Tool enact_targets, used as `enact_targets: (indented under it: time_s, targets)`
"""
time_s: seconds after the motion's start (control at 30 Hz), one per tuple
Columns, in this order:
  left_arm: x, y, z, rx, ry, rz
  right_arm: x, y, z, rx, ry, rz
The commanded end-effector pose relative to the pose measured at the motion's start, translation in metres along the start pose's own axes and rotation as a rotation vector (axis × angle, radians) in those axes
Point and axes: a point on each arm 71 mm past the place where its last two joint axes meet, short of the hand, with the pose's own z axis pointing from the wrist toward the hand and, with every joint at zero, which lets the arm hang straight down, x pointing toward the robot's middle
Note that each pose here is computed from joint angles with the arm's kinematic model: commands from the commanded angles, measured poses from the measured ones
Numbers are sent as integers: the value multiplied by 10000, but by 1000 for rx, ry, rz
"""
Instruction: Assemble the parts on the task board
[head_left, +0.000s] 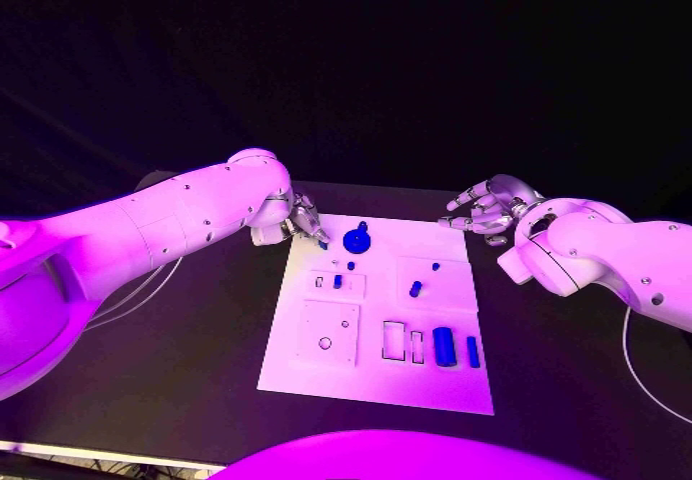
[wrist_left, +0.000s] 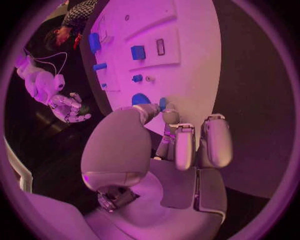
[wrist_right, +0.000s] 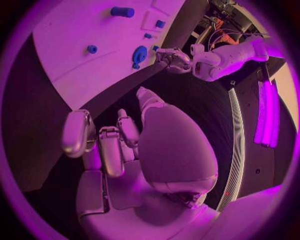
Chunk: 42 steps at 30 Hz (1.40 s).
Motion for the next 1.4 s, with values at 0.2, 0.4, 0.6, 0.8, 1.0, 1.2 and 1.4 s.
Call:
enact_targets:
  time_s: [0.2, 0.4, 0.6, 0.8, 1.0, 1.2, 1.4]
  targets:
    - [17, -3, -83, 76, -15, -112, -6, -15, -3, -4, 8, -9]
    - [59, 28, -218, 110, -46, -127, -21, -31, -8, -1, 4, -8]
    - [131, 24, -361, 140, -80, -105, -28, -45, -10, 2, 2, -6]
    - [255, 19, -452, 154, -103, -54, -43, -72, -13, 7, -1, -3]
    - [352, 32, -489, 154, -118, -14, -61, -89, -12, 4, -13, 2]
    - [454, 61, -510, 148, -132, 41, -82, -103, -3, 0, -26, 20]
    - [517, 100, -516, 137, -124, 64, -109, -104, 7, -17, -49, 54]
